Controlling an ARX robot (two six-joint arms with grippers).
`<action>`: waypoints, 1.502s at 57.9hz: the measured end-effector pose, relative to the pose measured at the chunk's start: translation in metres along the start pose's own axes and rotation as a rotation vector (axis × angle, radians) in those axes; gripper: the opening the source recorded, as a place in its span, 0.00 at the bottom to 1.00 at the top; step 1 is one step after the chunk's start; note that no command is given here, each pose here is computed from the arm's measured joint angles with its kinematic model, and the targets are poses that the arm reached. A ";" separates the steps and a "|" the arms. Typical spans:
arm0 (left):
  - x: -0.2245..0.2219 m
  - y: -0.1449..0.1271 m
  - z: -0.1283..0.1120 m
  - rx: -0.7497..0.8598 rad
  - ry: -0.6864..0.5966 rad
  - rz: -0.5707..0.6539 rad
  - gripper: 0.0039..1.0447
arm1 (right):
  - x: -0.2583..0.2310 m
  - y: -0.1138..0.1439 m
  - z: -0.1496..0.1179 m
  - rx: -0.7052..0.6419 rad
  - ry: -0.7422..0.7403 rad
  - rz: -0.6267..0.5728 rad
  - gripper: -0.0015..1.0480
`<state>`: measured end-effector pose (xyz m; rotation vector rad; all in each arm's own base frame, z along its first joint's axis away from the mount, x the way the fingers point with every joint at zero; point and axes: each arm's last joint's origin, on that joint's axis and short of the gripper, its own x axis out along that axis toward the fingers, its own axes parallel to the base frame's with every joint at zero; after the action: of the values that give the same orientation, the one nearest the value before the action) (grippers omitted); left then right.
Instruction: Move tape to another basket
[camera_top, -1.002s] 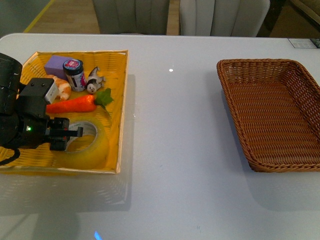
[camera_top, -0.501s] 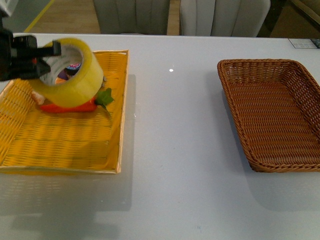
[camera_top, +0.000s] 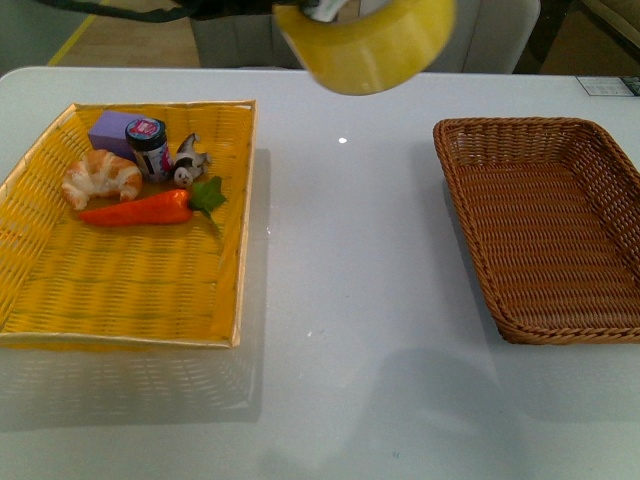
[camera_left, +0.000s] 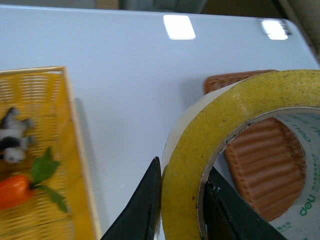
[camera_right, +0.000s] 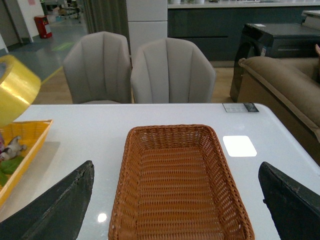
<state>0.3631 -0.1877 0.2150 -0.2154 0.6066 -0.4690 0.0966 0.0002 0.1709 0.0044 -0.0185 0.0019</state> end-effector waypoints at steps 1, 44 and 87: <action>0.000 -0.005 -0.001 0.003 0.004 -0.010 0.14 | 0.000 0.000 0.000 0.000 0.000 0.000 0.91; 0.001 -0.036 -0.011 0.010 0.059 -0.067 0.14 | 0.073 0.007 -0.002 0.569 0.436 0.478 0.91; 0.001 -0.037 -0.012 0.006 0.075 -0.089 0.14 | 0.160 0.031 -0.005 0.799 0.358 0.644 0.91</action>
<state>0.3438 -0.2210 0.2168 -0.2207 0.6711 -0.5672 0.2565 0.0313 0.1686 0.7963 0.3403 0.6537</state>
